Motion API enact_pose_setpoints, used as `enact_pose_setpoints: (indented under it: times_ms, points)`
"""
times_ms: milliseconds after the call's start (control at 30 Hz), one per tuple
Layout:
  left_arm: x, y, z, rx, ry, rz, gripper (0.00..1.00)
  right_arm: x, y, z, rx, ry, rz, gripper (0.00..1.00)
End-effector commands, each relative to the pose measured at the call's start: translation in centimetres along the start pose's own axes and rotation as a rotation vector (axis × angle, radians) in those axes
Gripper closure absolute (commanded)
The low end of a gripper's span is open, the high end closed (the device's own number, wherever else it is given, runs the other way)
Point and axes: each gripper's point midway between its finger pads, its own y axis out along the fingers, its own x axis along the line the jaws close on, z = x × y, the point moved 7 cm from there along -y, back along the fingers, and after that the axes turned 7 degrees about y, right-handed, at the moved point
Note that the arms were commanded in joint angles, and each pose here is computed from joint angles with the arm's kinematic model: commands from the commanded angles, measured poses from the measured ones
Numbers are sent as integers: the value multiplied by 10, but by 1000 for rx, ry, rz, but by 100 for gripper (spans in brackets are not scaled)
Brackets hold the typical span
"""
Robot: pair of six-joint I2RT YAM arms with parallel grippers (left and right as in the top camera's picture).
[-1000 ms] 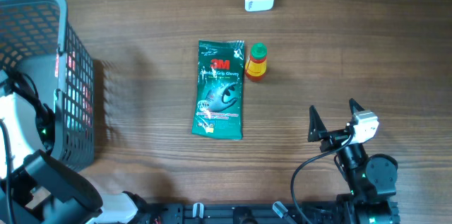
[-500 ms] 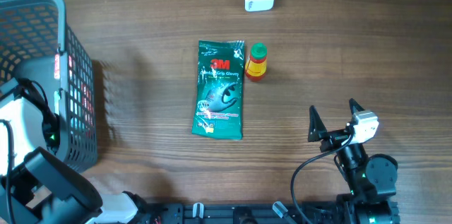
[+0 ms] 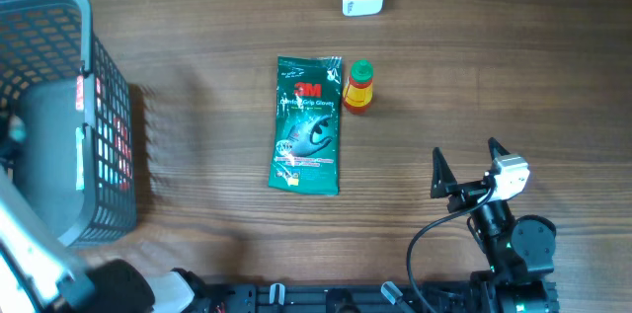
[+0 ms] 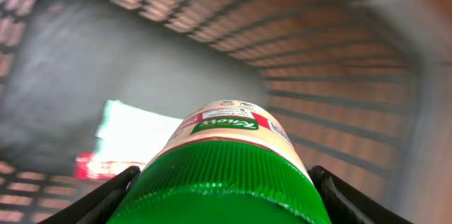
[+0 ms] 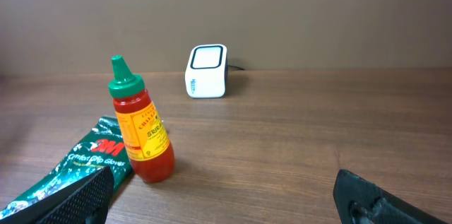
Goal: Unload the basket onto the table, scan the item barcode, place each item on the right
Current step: 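Reach the left gripper into the basket and grasp the green-lidded jar, then carry the jar out and set it below the sauce bottle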
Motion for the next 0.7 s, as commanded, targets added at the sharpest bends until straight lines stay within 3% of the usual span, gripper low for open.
enact_pose_setpoints:
  times_ms: [0,167,333,467,667]
  points:
    - [-19,-80,-5,87,45,294,28,-1,0,-1,-8,14,12,0]
    - [-29,-122,35,293,160,480,30,-1,0,-1,-8,14,12,0]
    - [-40,-139,115,461,405,539,31,-1,0,-1,-8,13,12,0]
    - [-46,-149,206,579,750,614,31,-1,0,-1,-8,14,12,0]
    - [-15,-131,339,649,1247,567,29,-1,0,-1,-8,13,12,0]
